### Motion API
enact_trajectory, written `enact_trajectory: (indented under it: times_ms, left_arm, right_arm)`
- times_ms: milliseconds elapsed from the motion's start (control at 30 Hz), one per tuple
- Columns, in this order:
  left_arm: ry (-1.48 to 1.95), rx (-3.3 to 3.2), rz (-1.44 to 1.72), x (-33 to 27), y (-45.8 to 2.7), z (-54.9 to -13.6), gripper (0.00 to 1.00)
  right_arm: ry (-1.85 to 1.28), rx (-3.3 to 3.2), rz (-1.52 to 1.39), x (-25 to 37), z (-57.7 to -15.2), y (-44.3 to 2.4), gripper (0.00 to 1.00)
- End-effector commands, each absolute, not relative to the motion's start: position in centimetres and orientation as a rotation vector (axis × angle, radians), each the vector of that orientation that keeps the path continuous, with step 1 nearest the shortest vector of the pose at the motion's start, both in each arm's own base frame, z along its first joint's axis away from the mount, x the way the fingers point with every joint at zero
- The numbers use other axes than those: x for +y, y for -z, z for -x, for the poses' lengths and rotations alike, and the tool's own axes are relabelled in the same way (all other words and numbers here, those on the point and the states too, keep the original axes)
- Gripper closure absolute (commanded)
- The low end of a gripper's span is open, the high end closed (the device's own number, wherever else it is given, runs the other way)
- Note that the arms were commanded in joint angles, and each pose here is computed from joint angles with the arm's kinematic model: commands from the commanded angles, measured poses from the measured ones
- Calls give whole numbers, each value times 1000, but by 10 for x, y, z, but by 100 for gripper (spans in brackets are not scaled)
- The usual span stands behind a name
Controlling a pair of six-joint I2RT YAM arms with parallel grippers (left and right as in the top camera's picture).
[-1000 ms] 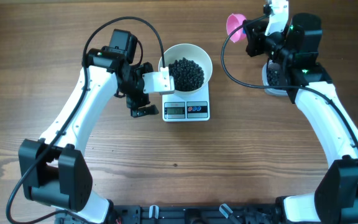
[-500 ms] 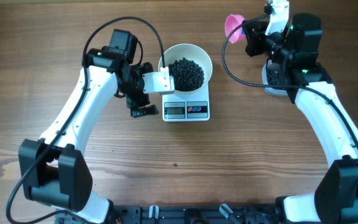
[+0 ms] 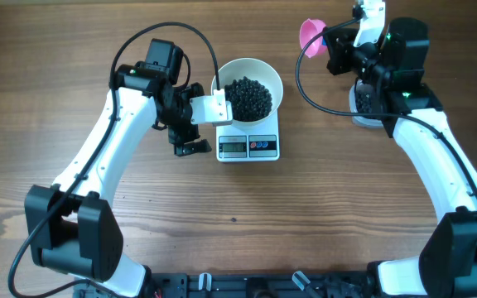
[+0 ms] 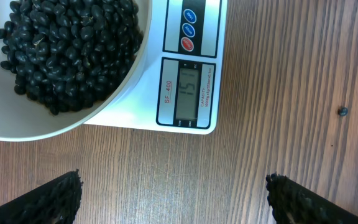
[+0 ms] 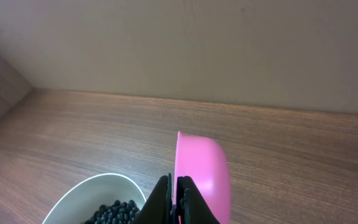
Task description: Scoop item into bowl and weigh 150g on scale
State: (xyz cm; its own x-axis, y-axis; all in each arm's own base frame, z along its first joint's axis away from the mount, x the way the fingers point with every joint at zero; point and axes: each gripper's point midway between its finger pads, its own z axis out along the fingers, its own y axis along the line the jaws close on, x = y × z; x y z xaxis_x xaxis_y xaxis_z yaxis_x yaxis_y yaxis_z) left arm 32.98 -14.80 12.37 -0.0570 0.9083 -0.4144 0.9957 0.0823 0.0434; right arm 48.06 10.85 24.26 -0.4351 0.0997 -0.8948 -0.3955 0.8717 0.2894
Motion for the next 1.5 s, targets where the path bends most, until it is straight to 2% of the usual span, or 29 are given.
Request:
enact_trajectory:
  times_ms: [0,167,333,633,1200,1467]
  left_arm:
    - [364,2007,-1890,-148,-129,-330,0]
    - [364,2007,-1890,-148,-129,-330,0]
    - [364,2007,-1890,-148,-129,-330,0]
    - [364,2007,-1890,-148,-129,-330,0]
    - [364,2007,-1890,-148,-129,-330,0]
    - [364,2007,-1890,-148,-129,-330,0]
  right_arm:
    - [-616,1940,204,115,-480,-247,96]
    - [-763,1940,114,124,-477,-253,96]
    - [-913,1966,218,161,-463,-244,96]
    - [-905,1980,390,199,-456,-219,96]
    - [-889,1912,401,200,-463,-230,96]
    - [-669,1782,243,151,-502,-259,96]
